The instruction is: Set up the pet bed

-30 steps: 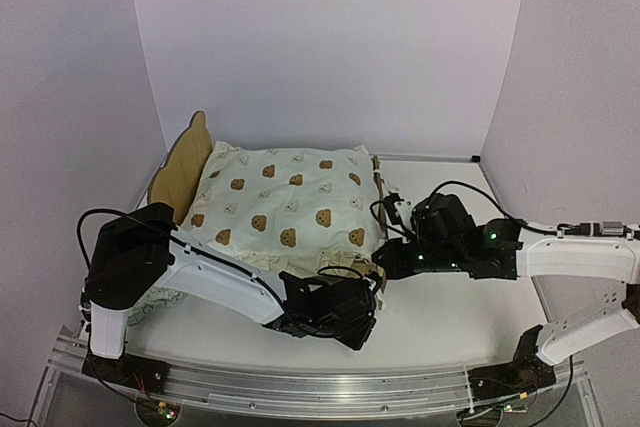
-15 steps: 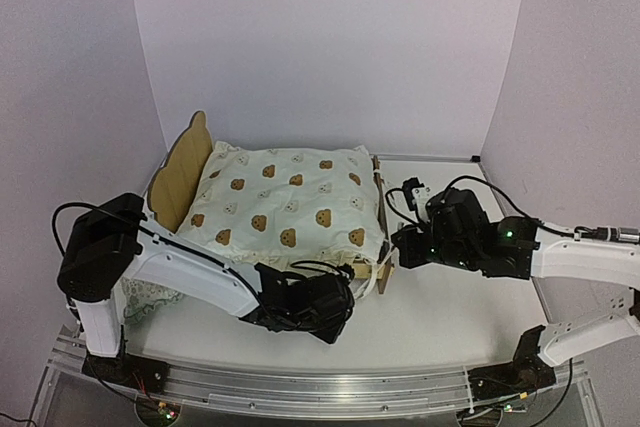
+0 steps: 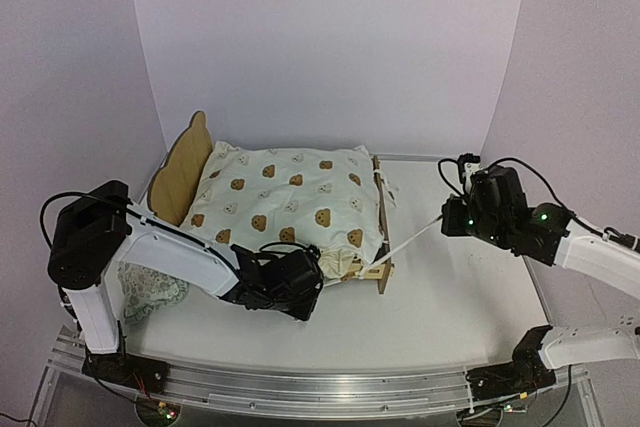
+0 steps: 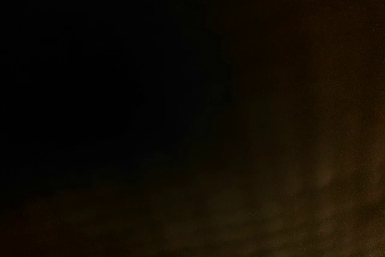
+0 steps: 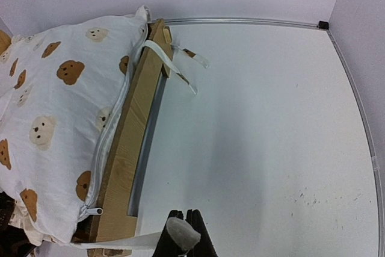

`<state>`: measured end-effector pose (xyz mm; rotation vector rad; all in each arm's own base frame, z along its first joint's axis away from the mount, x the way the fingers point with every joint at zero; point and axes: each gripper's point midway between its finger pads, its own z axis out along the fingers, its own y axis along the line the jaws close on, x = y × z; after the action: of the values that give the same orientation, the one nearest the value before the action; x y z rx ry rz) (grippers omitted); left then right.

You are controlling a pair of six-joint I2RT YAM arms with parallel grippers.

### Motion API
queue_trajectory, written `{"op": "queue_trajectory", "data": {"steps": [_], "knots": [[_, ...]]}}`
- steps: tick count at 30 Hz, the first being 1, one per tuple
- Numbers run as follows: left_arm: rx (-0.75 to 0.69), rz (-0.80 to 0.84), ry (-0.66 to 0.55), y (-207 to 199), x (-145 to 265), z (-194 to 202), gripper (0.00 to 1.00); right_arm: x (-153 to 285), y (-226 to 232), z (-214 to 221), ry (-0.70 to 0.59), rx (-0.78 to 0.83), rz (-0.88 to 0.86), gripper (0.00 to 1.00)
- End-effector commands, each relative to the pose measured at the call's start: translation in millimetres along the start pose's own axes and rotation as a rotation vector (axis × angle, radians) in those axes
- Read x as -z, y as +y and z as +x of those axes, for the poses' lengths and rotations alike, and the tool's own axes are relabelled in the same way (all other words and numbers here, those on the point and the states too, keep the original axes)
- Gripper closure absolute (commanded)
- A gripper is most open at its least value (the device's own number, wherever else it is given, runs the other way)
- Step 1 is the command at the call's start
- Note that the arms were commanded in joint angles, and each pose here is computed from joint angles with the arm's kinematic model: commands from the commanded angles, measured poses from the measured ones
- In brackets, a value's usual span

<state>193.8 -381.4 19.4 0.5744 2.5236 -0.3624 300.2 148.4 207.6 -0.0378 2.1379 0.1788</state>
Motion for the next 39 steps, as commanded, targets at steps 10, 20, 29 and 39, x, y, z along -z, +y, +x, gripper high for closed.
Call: {"op": "queue_trajectory", "data": {"steps": [10,20,29,39], "knots": [[0.061,-0.212,0.112,82,7,33,1.00,14,-56,-25,-0.078,-0.156,0.119,1.00],[0.056,-0.144,0.099,65,14,18,1.00,35,29,-6,0.087,-0.117,-0.387,1.00],[0.051,-0.104,0.097,53,21,6,0.97,91,98,29,0.385,-0.209,-0.878,1.00],[0.066,-0.022,0.064,39,62,-11,0.67,90,97,62,0.527,-0.240,-0.885,0.37]]}}
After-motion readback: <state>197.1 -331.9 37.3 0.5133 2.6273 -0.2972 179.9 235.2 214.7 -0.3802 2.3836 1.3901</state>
